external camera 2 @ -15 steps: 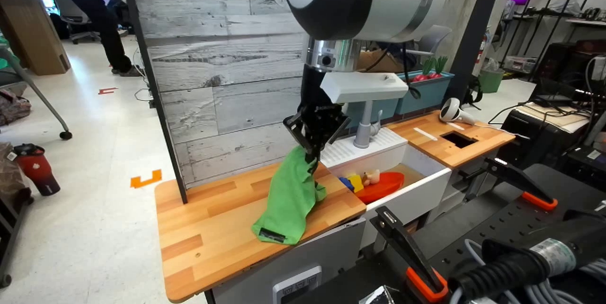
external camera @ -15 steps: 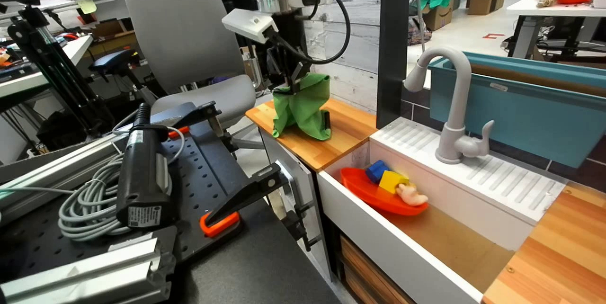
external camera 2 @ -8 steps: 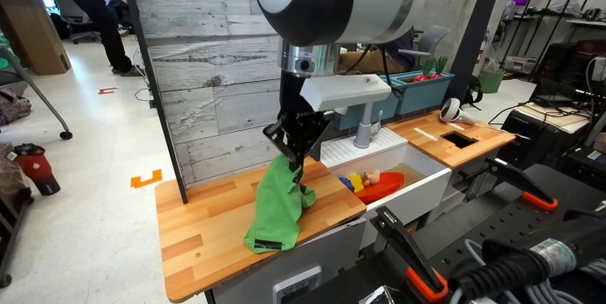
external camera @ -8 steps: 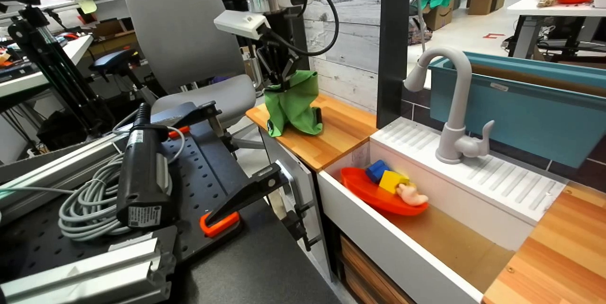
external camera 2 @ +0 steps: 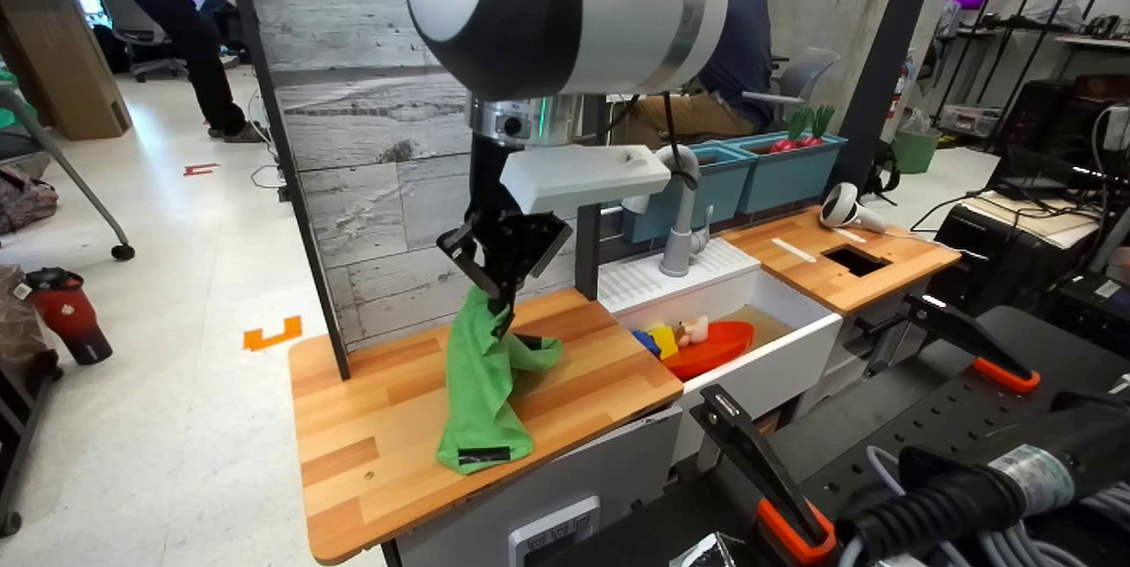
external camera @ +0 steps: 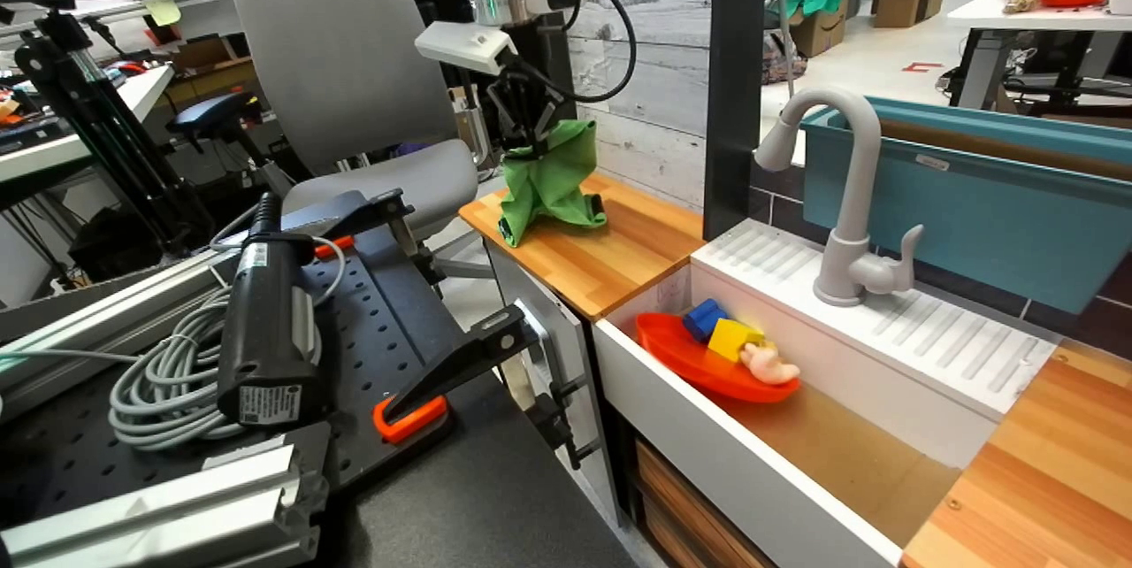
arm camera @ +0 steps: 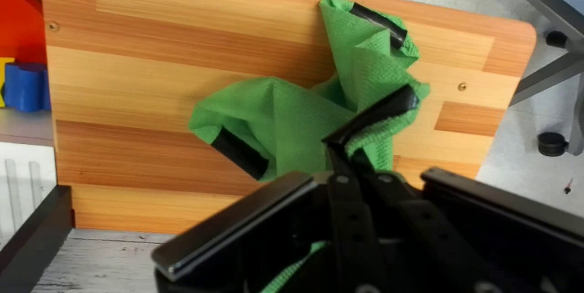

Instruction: Fold the towel on the table

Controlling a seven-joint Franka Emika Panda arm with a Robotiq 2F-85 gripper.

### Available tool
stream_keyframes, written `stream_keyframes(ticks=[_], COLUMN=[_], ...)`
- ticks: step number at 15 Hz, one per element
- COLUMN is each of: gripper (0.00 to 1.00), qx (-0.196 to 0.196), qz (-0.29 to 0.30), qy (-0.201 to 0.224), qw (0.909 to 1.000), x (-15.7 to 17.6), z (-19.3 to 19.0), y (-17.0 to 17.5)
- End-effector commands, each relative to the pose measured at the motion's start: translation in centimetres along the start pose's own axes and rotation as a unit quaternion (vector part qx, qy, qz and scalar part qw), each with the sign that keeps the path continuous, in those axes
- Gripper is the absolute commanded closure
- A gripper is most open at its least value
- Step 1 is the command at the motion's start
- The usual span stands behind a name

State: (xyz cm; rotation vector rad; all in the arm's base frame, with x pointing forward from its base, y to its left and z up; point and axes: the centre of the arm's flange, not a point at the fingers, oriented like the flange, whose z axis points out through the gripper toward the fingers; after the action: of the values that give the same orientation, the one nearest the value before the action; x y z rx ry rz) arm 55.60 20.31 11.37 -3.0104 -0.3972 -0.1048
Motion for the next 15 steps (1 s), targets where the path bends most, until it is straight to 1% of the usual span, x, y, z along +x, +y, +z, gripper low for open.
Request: stream_keyframes(ticks=[1, 3, 4, 5, 8, 9, 10, 11, 13, 15], gripper=[0.99, 0.99, 0.94, 0.91, 0.89, 0.75, 0.76, 0.68, 0.62, 0.66], qx=[0.000, -0.002, -0.002, -0.002, -0.003, -0.004, -0.003, -0.004, -0.005, -0.006], qz=[-0.018, -0.028, -0.034, -0.037, -0.049, -0.051, -0.053, -0.055, -0.060, -0.064], qy=[0.015, 0.015, 0.013, 0.011, 0.009, 0.008, 0.008, 0.008, 0.011, 0.014], qw=[0.9997, 0.9995, 0.9993, 0.9992, 0.9988, 0.9987, 0.9986, 0.9985, 0.9981, 0.9978], x=[2.0, 2.2, 2.3, 2.4, 2.9, 3.0, 3.1, 3.2, 3.5, 3.9], z=[3.3, 5.0, 5.8, 6.5, 8.4, 8.9, 9.3, 9.6, 10.2, 10.6], y=[-1.6, -2.3, -2.6, -3.0, -4.0, -4.4, -4.7, -5.0, -5.8, -6.6])
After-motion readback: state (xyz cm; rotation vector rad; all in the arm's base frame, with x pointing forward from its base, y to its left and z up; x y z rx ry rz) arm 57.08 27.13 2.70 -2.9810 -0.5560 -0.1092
